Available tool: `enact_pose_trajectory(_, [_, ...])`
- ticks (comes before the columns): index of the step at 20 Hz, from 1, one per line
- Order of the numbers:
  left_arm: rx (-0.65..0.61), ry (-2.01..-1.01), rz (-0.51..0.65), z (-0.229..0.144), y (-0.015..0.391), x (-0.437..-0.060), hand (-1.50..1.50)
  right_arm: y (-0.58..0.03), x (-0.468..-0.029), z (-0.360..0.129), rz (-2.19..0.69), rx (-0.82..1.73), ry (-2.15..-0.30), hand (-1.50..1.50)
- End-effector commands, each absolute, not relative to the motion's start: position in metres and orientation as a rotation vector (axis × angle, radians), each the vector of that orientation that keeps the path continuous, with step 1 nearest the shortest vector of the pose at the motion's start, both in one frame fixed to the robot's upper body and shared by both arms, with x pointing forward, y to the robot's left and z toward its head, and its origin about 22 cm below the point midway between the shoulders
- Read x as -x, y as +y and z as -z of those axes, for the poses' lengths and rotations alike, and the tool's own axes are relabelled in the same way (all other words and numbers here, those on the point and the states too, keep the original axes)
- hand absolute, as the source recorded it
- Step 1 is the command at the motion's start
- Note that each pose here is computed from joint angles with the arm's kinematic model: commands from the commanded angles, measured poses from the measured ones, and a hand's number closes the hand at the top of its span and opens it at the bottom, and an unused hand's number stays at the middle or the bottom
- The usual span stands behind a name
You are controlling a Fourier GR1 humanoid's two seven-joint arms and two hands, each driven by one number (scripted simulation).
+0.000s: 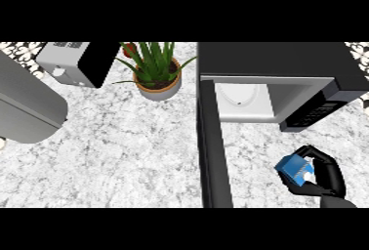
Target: Pick up the milk, place it into the microwave and close the microwave
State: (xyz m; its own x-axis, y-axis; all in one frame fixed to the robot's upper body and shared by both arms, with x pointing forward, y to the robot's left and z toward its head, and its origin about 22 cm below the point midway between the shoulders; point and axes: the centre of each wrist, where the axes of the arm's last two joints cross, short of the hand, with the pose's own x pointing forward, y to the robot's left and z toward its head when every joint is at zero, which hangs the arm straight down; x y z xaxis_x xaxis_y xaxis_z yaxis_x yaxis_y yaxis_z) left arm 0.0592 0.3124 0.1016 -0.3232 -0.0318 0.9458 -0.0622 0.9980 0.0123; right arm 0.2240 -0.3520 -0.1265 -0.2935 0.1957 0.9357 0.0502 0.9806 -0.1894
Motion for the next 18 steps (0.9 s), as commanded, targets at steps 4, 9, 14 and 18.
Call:
enact_pose_trajectory(4, [-0.041, -1.939, -0.056, -0.116, 0.307, -0.06, -1.5, -0.324, -0.237, 0.131, -0.185, -0.045, -1.958, 1.5])
enact_pose_trajectory(9, [-0.046, -1.955, -0.051, -0.108, 0.315, -0.051, -1.5, -0.302, -0.249, 0.098, -0.221, -0.029, -1.996, 1.5])
enact_pose_trajectory(14, [-0.073, -1.939, -0.056, -0.108, 0.318, -0.042, -1.5, -0.264, -0.259, 0.071, -0.202, 0.025, -1.991, 1.5])
enact_pose_trajectory(18, [-0.049, -1.928, -0.07, -0.115, 0.321, -0.044, -1.5, -0.249, -0.287, 0.054, -0.211, 0.042, -2.009, 1.5])
